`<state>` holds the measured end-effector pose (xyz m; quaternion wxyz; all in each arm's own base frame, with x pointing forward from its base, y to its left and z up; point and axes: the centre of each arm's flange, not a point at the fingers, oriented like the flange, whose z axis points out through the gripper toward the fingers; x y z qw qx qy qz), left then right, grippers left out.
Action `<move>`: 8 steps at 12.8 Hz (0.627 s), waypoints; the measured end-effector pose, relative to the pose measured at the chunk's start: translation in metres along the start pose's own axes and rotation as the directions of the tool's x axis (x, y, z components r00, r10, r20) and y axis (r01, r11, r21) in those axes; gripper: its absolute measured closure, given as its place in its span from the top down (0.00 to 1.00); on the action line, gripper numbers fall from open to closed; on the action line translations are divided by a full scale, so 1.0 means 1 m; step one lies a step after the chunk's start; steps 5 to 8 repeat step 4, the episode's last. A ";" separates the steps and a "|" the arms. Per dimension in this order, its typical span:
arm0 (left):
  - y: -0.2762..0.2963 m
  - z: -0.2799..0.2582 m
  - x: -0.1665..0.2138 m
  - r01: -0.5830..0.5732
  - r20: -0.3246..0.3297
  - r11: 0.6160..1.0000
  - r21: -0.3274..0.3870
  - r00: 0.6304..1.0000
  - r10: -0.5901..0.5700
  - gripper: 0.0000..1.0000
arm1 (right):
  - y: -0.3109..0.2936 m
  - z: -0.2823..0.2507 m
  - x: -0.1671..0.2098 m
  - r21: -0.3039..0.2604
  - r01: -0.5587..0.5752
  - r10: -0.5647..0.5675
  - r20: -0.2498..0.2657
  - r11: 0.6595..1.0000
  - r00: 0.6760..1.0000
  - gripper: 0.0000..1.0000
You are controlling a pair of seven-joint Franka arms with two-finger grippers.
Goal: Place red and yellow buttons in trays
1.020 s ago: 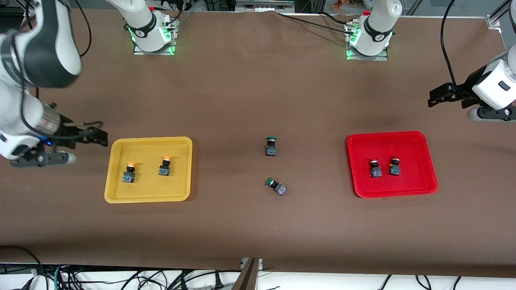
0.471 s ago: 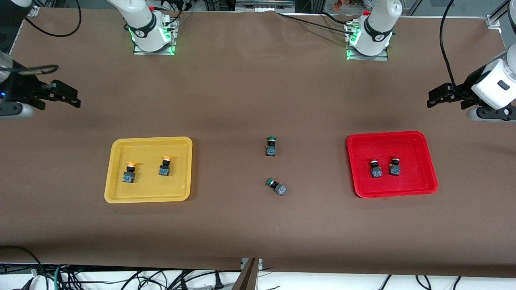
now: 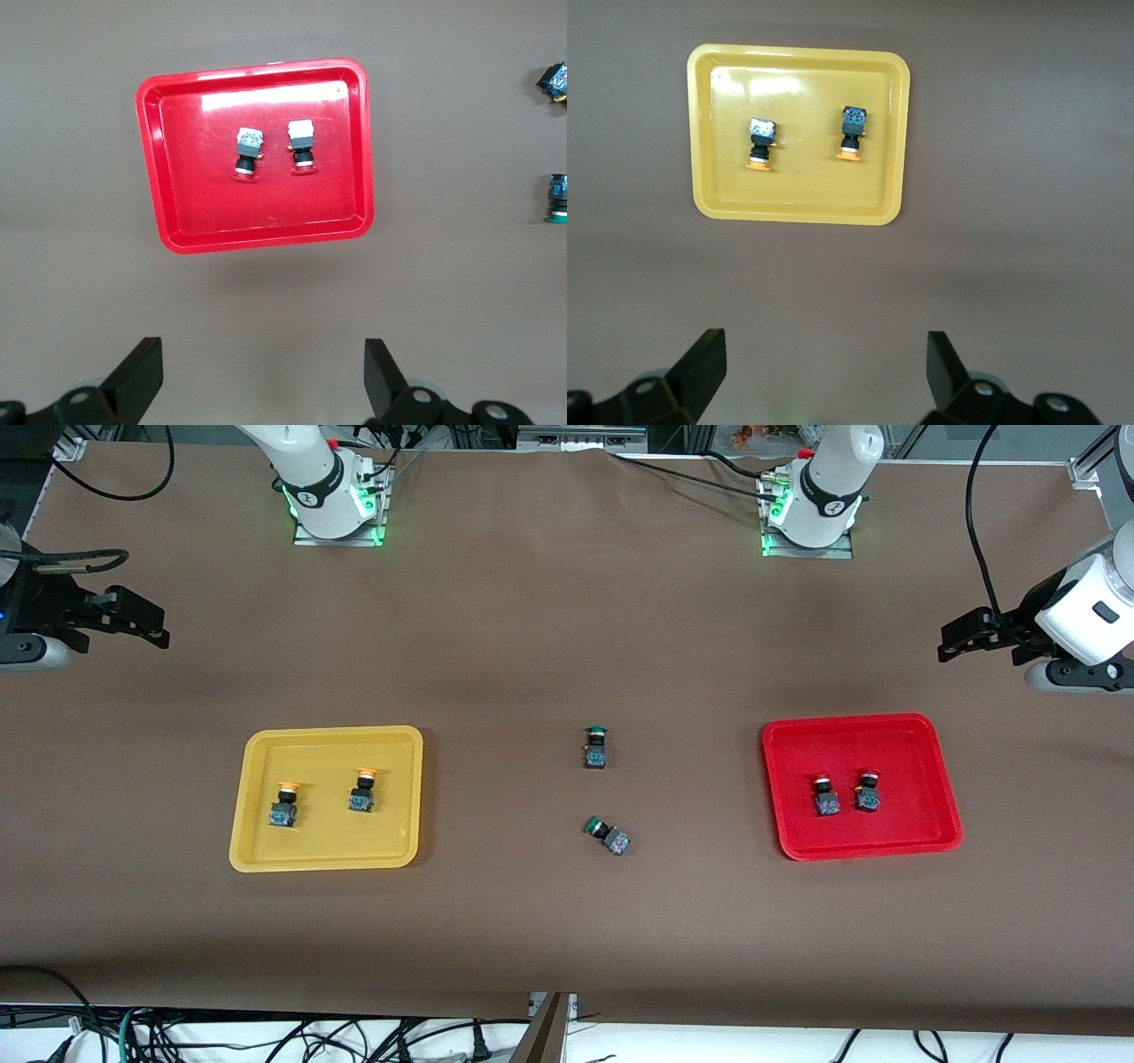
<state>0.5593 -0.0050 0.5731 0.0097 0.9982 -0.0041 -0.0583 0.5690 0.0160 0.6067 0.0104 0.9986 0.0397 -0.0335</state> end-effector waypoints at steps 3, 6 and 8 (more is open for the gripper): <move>0.000 0.000 0.000 0.000 -0.001 1.000 0.000 1.000 0.000 1.00 | 0.001 0.006 0.003 -0.002 -0.002 0.002 0.010 1.000 1.000 1.00; 0.000 0.000 0.000 0.000 -0.001 1.000 0.000 1.000 0.000 1.00 | 0.002 0.006 0.004 -0.003 -0.002 0.002 0.010 1.000 1.000 1.00; 0.000 0.000 0.000 0.000 -0.001 1.000 0.000 1.000 0.000 1.00 | 0.002 0.006 0.004 -0.003 -0.002 0.002 0.010 1.000 1.000 1.00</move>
